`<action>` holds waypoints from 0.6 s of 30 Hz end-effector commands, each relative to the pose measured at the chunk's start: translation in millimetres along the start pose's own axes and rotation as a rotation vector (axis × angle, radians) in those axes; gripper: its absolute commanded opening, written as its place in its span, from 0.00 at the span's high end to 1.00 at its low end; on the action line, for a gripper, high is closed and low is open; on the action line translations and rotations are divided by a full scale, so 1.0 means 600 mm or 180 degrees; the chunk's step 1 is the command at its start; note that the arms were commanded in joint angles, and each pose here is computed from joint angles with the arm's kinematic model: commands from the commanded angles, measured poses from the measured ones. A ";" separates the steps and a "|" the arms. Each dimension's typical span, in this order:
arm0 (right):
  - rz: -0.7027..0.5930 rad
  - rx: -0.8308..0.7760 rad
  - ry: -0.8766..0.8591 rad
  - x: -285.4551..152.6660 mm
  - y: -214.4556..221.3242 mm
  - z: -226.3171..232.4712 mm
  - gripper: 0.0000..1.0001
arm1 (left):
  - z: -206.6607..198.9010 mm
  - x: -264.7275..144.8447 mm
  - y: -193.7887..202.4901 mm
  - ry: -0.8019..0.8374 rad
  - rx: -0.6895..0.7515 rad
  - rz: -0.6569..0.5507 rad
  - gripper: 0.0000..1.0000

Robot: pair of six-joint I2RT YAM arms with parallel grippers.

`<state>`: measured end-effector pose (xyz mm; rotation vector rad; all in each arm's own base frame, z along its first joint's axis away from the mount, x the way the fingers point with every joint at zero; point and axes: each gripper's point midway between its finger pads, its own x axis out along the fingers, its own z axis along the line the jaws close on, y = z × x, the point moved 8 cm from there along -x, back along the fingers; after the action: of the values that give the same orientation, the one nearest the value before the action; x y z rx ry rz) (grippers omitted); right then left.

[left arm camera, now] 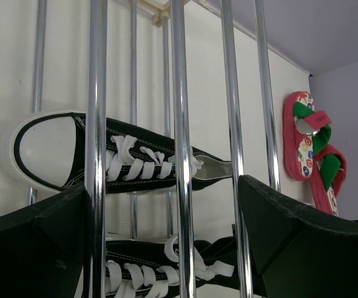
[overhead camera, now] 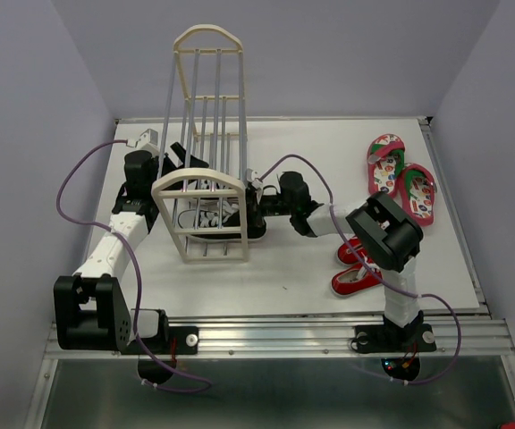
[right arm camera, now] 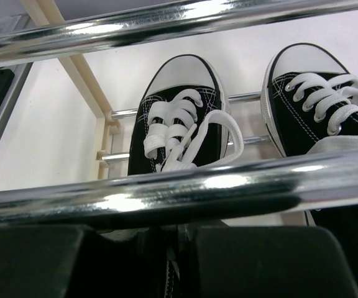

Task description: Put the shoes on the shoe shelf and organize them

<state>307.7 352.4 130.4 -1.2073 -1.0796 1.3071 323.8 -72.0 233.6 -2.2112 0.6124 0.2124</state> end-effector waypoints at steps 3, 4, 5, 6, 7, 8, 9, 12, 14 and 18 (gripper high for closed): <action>-0.0243 -0.0219 -0.0291 0.031 -0.011 0.027 0.96 | -0.019 0.008 -0.014 0.0174 0.0126 -0.0087 0.01; -0.0246 -0.0223 -0.0295 0.031 -0.011 0.027 0.99 | -0.019 0.008 -0.014 0.0171 0.0124 -0.0084 0.01; -0.0271 -0.0258 -0.0344 0.036 -0.012 0.033 0.99 | -0.019 0.009 -0.014 0.0175 0.0129 -0.0081 0.01; -0.0281 -0.0195 -0.0372 0.035 -0.010 0.037 0.99 | -0.019 0.009 -0.014 0.0175 0.0129 -0.0081 0.01; -0.0304 -0.0175 -0.0371 0.034 -0.010 0.038 0.99 | -0.019 0.009 -0.013 0.0178 0.0129 -0.0078 0.01; -0.0353 -0.0190 -0.0389 0.033 -0.013 0.041 0.99 | -0.018 0.009 -0.013 0.0176 0.0133 -0.0074 0.01; -0.0472 -0.0227 -0.0407 0.030 -0.022 0.046 0.99 | -0.017 0.009 -0.012 0.0173 0.0131 -0.0070 0.01; -0.0645 -0.0308 -0.0455 0.029 -0.045 0.051 0.99 | -0.017 0.009 -0.011 0.0168 0.0132 -0.0057 0.01; -0.0748 -0.0363 -0.0522 0.029 -0.058 0.055 0.99 | -0.015 0.008 -0.010 0.0142 0.0125 -0.0053 0.01; -0.0742 -0.0325 -0.0496 0.035 -0.062 0.048 0.99 | -0.012 0.009 -0.006 0.0122 0.0124 -0.0028 0.01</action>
<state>292.2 361.4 130.9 -1.0689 -1.1647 1.2918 326.5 -72.5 228.1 -2.2093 0.6252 0.2257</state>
